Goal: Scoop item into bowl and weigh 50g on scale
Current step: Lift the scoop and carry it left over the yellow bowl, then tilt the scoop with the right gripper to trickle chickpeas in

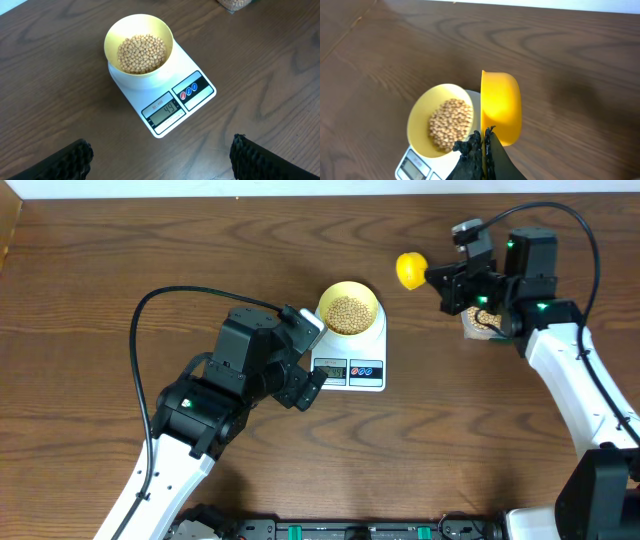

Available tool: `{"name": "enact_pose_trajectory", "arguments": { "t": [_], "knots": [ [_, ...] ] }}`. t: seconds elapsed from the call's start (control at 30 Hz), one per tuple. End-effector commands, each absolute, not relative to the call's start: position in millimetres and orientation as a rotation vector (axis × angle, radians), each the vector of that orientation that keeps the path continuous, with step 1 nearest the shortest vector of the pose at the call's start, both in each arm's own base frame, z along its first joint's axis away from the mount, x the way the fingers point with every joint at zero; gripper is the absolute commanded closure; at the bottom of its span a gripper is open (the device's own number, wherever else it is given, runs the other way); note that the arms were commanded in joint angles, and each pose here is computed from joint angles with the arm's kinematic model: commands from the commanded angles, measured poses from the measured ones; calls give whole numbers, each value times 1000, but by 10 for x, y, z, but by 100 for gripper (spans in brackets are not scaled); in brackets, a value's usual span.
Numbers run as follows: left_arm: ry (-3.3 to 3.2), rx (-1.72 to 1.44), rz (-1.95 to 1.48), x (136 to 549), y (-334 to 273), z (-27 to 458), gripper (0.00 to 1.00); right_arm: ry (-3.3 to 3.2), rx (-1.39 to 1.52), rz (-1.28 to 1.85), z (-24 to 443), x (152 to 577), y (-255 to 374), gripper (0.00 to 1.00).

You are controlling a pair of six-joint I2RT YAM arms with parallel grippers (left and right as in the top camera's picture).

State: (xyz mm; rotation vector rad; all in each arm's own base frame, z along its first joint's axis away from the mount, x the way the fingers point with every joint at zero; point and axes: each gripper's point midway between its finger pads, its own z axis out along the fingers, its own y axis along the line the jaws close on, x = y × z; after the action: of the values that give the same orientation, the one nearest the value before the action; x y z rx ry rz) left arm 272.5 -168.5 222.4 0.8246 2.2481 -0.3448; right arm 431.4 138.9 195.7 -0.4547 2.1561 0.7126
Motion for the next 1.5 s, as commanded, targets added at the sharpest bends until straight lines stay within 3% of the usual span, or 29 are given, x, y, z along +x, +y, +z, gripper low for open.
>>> {"name": "enact_pose_trajectory", "arguments": {
  "t": [0.0, 0.33, 1.13, 1.47],
  "knots": [
    [2235, 815, -339, 2731, -1663, 2273, 10, 2141, -483, 741, 1988, 4280, 1546, 99],
    [2235, 815, -339, 2731, -1663, 2273, 10, 2128, -537, 690, 1984, 4256, 1781, 99],
    [2235, 815, -339, 2731, -1663, 2273, 10, 1915, -1050, 561, 1900, 3977, 2370, 99],
    [2235, 815, -339, 2731, -1663, 2273, 10, 1925, -1073, 554, 1779, 4001, 2396, 99]
  ]
}}
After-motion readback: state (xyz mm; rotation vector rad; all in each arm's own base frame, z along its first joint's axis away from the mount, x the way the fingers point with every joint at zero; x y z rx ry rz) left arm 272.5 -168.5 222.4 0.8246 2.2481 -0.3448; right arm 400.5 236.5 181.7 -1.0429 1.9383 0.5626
